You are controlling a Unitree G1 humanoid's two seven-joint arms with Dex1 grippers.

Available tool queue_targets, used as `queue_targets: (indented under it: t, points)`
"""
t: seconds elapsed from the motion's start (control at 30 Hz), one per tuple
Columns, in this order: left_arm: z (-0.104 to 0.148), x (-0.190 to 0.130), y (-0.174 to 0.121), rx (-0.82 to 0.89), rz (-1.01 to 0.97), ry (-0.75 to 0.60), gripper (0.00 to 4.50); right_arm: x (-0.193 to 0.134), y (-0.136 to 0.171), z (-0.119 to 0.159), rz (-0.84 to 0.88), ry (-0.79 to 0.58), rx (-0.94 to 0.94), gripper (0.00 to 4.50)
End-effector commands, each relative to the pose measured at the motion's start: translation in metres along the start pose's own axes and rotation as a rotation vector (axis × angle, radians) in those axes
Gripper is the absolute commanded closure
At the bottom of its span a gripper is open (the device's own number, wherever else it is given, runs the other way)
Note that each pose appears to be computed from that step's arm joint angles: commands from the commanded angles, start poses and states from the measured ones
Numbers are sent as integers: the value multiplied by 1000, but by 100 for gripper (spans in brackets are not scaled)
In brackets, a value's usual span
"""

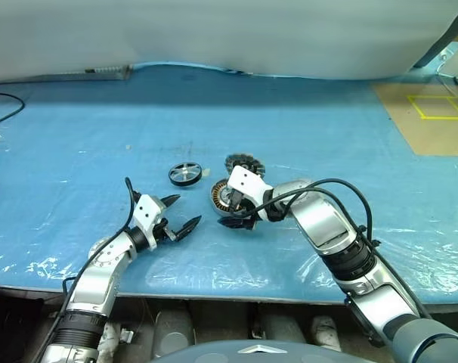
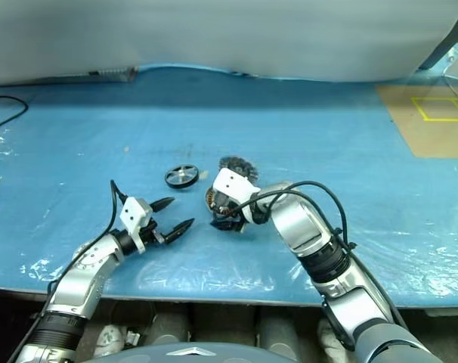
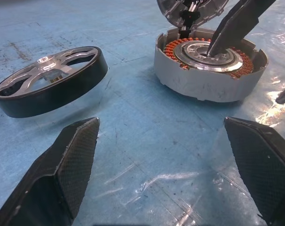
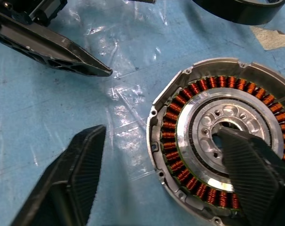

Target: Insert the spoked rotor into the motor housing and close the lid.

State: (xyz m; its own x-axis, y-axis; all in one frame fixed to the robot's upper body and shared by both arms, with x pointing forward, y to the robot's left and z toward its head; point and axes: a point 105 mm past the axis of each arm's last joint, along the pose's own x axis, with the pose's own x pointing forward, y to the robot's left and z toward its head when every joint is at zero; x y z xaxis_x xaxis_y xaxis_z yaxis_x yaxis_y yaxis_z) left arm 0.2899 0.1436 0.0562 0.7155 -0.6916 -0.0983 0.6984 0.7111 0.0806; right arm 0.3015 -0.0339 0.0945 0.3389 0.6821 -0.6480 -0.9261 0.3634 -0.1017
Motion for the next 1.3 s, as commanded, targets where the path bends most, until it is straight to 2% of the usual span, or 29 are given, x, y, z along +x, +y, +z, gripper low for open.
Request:
queue_targets:
  t: [0.03,0.13,0.23,0.37,0.53,0.63,0.73,0.93,1.1,1.3]
  points:
    - [12,0,0,28,-12,-36,0,-14,6,16,38,-41,18,37]
    - [13,1,-1,19,-20,-45,0,-29,9,28,69,-79,40,37]
    - [14,2,-2,15,-28,-47,0,-44,12,26,95,-95,53,37]
    - [14,3,-1,15,-34,-47,0,-66,10,3,102,-111,77,37]
    - [16,4,0,18,-42,-51,0,-80,-16,-35,-78,-98,115,37]
    - [18,5,0,22,-53,-52,0,-78,-40,-54,-255,-135,156,37]
    - [19,6,0,23,-60,-53,0,-70,-53,-71,-362,-156,222,37]
    - [23,5,1,27,-69,-55,0,-61,-81,-77,-579,-289,335,37]
    - [26,3,2,26,-69,-53,0,-56,-89,-84,-653,-332,376,37]
    - [27,1,2,29,-67,-47,0,-50,-87,-104,-671,-284,392,37]
